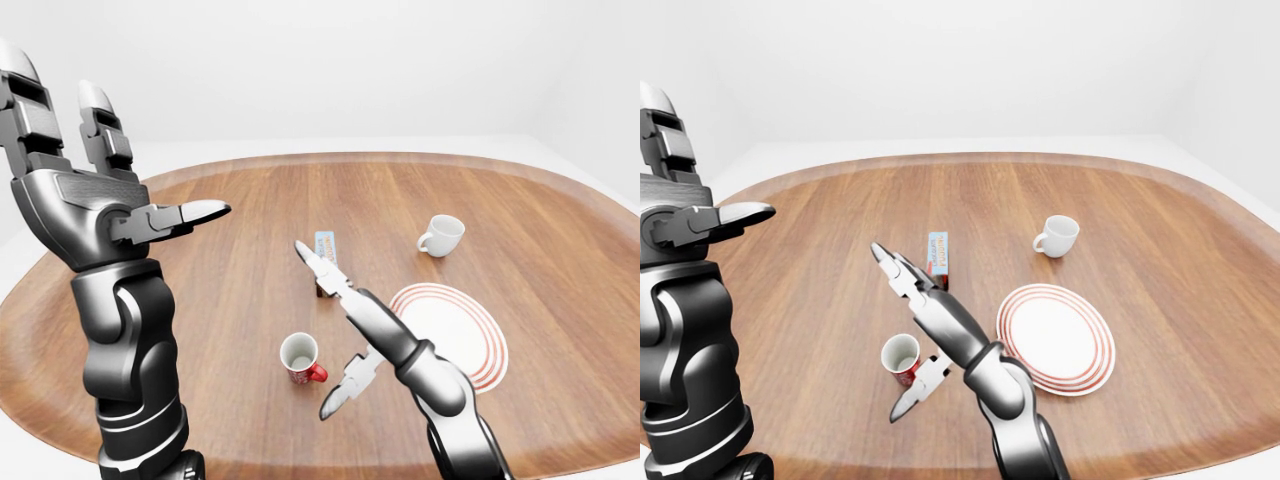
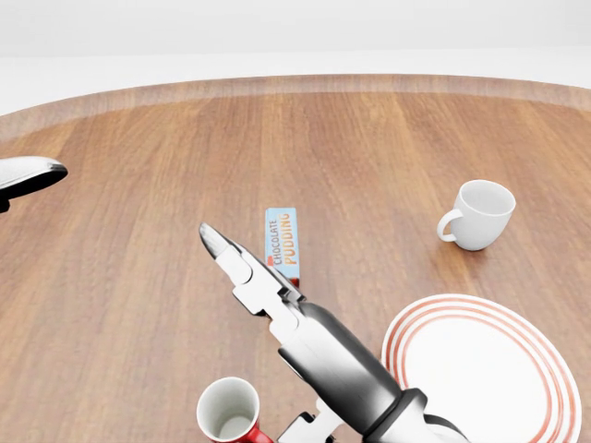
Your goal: Pick up the red mug and put it on the plate
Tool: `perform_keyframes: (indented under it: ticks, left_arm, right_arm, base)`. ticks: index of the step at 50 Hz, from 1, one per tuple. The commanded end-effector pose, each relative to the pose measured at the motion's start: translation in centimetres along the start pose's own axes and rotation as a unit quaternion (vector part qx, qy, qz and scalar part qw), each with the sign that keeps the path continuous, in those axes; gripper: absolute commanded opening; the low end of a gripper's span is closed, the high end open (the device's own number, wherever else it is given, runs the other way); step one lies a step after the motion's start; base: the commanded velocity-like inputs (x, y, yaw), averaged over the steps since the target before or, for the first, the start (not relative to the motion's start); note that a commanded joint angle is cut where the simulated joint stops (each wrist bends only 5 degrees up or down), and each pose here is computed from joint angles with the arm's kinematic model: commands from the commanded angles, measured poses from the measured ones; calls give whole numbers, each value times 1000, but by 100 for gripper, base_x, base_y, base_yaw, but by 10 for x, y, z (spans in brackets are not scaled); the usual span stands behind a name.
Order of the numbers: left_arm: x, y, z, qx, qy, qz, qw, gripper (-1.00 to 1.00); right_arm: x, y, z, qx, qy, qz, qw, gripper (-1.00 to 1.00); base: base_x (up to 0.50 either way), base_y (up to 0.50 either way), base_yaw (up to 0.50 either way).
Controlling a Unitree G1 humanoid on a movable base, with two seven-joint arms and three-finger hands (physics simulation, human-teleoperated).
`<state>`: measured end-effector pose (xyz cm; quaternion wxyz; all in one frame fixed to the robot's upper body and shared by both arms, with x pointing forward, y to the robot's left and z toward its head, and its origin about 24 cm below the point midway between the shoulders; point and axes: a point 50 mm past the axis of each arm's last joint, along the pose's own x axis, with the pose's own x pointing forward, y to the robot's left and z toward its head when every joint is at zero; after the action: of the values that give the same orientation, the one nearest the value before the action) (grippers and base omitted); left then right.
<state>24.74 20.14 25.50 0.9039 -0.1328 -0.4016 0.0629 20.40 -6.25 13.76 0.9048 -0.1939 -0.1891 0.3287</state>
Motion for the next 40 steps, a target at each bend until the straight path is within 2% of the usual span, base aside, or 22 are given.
perform_keyframes:
  ticks: [1,26,33,40]
  left_arm:
    - [0,0,0,0,0,0,1000,100]
    - [0,0,1,-1,-1,1,1000,100]
    - [-1,-1,2,-3,-4,-1,1000,100]
    - [-1,-1,2,-2,-3,-1,1000,100]
  right_arm:
    - [10,12,-17,-17,42,38,998,100]
    - [27,20,-47,-32,111,80,990,100]
    - [32,23,-60,-43,141,99,984,100]
    - [33,34,-66,-69,165,142,974,100]
  base:
    - [0,0,0]
    - [0,0,0]
    - [0,0,0]
    - [0,0,0]
